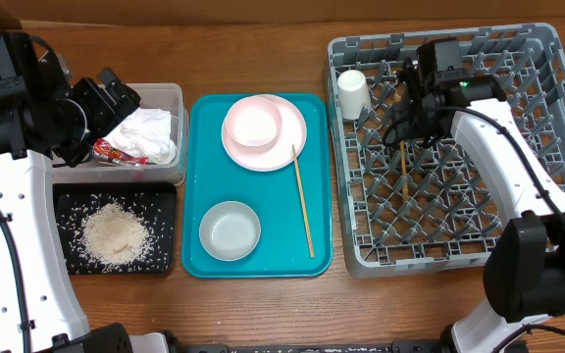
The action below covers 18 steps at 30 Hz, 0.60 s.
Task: Sort waste into correct bins and load items into the dishwasher
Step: 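Carry the chopstick into the dish rack and release it upright, then return the right gripper and grasp the second chopstick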
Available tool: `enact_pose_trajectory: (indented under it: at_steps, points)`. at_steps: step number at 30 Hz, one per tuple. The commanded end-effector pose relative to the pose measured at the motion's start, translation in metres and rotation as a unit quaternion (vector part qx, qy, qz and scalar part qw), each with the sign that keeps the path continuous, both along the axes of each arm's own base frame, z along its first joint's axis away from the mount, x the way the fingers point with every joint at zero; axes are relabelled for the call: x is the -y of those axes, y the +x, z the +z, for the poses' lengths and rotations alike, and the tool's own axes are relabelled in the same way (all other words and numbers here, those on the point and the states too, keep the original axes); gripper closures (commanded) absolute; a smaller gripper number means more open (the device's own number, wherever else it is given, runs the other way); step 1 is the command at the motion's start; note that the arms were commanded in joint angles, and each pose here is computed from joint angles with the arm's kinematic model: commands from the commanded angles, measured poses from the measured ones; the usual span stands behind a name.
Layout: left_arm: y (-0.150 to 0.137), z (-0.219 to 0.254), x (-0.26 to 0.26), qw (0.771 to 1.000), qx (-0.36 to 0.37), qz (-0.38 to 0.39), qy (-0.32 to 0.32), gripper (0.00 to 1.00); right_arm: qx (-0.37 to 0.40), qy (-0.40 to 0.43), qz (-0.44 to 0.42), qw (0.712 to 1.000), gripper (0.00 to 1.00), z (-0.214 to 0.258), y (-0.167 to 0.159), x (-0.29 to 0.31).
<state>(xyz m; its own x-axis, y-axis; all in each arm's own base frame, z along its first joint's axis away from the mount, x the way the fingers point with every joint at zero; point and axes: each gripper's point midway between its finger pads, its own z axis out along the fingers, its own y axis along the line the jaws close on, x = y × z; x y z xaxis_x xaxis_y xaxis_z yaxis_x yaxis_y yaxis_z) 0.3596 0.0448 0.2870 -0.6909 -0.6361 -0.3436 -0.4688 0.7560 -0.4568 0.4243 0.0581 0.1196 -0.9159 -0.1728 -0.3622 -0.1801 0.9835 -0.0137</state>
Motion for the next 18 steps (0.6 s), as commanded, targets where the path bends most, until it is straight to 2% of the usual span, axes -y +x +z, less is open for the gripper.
enact_pose_trajectory:
  at_steps: [1,5,9,12,15,18]
  points:
    - [0.0,0.013,0.002,1.0,0.019,-0.003,0.002,0.0,0.002,-0.002,-0.005,1.0,0.78,0.0,0.001,0.0]
    - [0.0,0.013,0.002,1.0,0.019,-0.003,0.002,0.0,-0.003,0.011,-0.004,1.0,0.75,0.0,-0.001,-0.004]
    - [0.0,0.013,0.002,1.0,0.019,-0.003,0.002,0.0,-0.039,0.19,0.071,0.978,0.74,0.012,-0.021,-0.074]
    - [-0.001,0.013,0.002,1.0,0.019,-0.003,0.002,0.0,-0.074,0.289,0.071,0.952,0.73,0.027,-0.035,-0.113]
    - [0.0,0.013,0.002,1.0,0.019,-0.003,0.002,0.0,-0.081,0.285,0.07,0.952,0.73,0.026,-0.041,-0.132]
    - [0.0,0.013,0.002,1.0,0.019,-0.003,0.002,0.0,-0.062,0.228,0.059,0.97,0.69,0.014,-0.04,-0.147]
